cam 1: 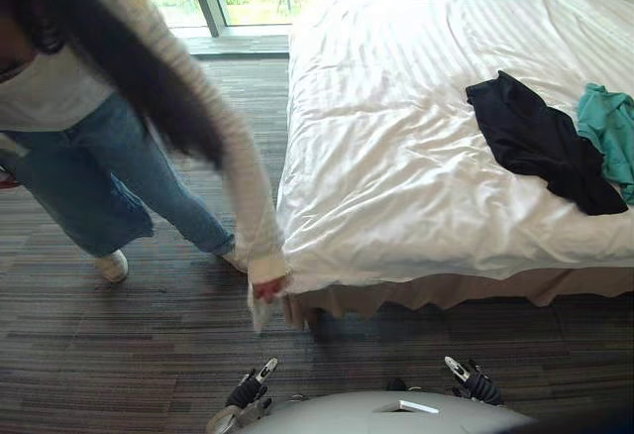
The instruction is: Tidy the bed and pick cloth on bed and put in laundry
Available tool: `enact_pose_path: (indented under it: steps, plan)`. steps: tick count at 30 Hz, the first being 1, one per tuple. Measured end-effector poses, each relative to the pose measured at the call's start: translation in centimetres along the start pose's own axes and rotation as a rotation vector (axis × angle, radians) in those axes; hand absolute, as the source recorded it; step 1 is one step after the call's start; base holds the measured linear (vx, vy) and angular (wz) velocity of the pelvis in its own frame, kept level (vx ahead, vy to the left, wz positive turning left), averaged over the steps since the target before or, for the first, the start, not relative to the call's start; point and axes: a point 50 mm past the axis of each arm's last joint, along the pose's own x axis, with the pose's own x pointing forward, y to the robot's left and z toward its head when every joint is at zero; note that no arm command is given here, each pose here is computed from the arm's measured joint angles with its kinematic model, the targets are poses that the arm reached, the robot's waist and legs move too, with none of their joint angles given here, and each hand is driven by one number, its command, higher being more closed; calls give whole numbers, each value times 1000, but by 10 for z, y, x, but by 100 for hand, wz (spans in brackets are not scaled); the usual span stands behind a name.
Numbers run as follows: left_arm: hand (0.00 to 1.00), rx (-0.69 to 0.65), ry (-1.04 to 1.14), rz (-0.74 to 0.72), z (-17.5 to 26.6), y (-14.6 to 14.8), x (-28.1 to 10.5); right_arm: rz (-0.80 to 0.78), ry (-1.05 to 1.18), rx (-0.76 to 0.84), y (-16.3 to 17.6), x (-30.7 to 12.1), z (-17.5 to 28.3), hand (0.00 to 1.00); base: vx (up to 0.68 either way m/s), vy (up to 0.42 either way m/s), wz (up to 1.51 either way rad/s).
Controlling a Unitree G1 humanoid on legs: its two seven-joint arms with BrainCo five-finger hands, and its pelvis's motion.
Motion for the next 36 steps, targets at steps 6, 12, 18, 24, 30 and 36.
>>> enact_pose_path:
  steps: [6,12,18,24,30,36]
  plan:
    - [0,10,-15,4,8,3,1,18,8,-16,6,1,-1,0,3,11,-4]
    - [0,-20,13,12,6,5,2,23,12,-26,7,1,-2,0,-22,-1,-1]
    - [0,-71,32,17,3,6,2,22,12,-26,6,1,-2,0,0,0,0]
    - [0,-217,4,69,2,9,1,20,11,-24,6,1,-2,0,-2,-3,6]
    - [0,-580,-223,262,26,32,-5,-5,13,8,0,0,-1,0,-3,-6,21]
    - [0,-941,-789,573,114,122,-59,-35,8,2,-13,-1,7,0,24,-7,13]
